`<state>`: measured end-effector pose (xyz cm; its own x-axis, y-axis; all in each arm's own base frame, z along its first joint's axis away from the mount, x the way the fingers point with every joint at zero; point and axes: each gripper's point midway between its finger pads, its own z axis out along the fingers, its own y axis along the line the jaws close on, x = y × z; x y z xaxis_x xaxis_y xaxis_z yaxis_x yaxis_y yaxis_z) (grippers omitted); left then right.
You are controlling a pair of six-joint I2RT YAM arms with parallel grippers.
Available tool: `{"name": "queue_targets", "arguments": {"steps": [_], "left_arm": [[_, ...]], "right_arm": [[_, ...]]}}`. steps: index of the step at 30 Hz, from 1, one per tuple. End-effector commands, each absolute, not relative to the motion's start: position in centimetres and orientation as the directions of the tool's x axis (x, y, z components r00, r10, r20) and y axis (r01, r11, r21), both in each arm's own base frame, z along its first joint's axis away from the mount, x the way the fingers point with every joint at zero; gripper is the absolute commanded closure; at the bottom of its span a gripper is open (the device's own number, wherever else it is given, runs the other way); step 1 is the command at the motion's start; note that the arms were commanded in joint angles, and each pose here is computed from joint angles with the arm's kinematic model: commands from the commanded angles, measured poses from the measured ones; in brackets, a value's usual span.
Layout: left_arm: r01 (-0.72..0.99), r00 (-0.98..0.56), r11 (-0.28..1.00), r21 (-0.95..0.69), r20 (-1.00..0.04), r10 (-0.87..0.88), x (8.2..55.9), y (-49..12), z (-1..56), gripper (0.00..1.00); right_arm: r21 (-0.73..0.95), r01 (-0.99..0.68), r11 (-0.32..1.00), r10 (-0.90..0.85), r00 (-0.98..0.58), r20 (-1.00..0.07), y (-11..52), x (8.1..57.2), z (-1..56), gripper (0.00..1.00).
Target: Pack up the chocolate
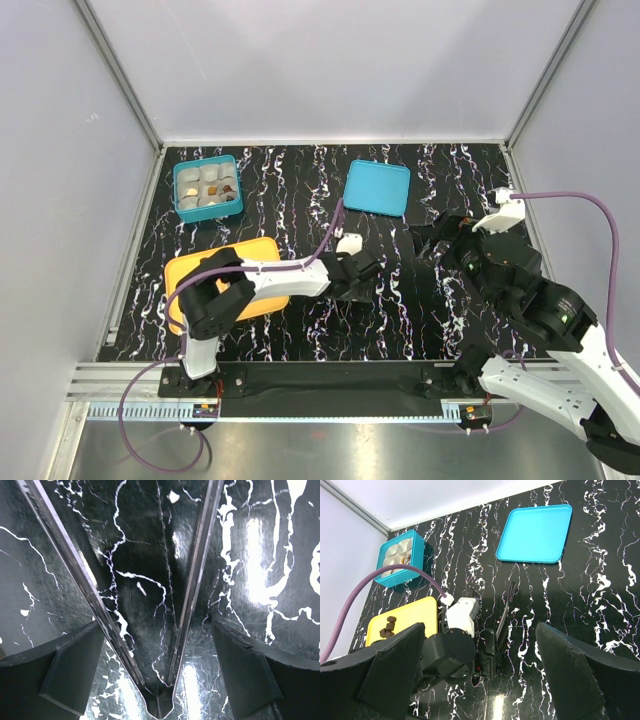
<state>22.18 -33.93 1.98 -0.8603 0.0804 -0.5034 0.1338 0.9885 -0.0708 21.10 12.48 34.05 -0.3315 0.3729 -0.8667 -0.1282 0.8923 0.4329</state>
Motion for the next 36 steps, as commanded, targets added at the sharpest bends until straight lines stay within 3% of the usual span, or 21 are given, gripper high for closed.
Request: {"name": "queue_targets", "arguments": {"steps": [1, 11, 16, 21, 27, 32, 36], "left_arm": [[0.083, -0.841, 0.994, -0.075, -0.540, 0.029, 23.8, -33.7, 1.8, 0.07], [0.094, -0.841, 0.993, -0.072, -0.539, 0.041, 24.3, -34.0, 1.2, 0.07], [0.081, -0.849, 0.995, -0.055, -0.527, 0.040, 24.0, -33.4, 0.9, 0.13], [0.116, -0.851, 0.993, -0.032, -0.519, 0.083, 24.0, -33.5, 2.1, 0.26], [0.145, -0.834, 0.987, -0.069, -0.546, 0.084, 23.0, -31.9, 9.5, 0.42], [0.130, -0.804, 0.982, -0.135, -0.594, 0.024, 21.5, -28.8, 17.3, 0.44], [0.058, -0.818, 0.994, -0.090, -0.575, -0.004, 19.5, -24.1, 20.1, 0.45]], "right_arm": [[0.458, -0.150, 0.876, 0.401, -0.300, -0.866, 12.7, 21.3, 35.2, 0.00], [0.464, -0.155, 0.872, 0.408, -0.291, -0.865, 12.4, 21.0, 35.3, 0.00], [0.462, -0.149, 0.874, 0.410, -0.282, -0.867, 12.0, 20.9, 35.3, 0.00], [0.470, -0.161, 0.868, 0.410, -0.303, -0.860, 12.6, 20.9, 34.9, 0.00], [0.508, -0.204, 0.837, 0.429, -0.331, -0.840, 13.3, 20.0, 35.0, 0.00], [0.537, -0.232, 0.811, 0.448, -0.344, -0.825, 13.7, 19.5, 35.0, 0.00], [0.546, -0.249, 0.800, 0.450, -0.355, -0.820, 14.0, 19.2, 35.0, 0.00]]}}
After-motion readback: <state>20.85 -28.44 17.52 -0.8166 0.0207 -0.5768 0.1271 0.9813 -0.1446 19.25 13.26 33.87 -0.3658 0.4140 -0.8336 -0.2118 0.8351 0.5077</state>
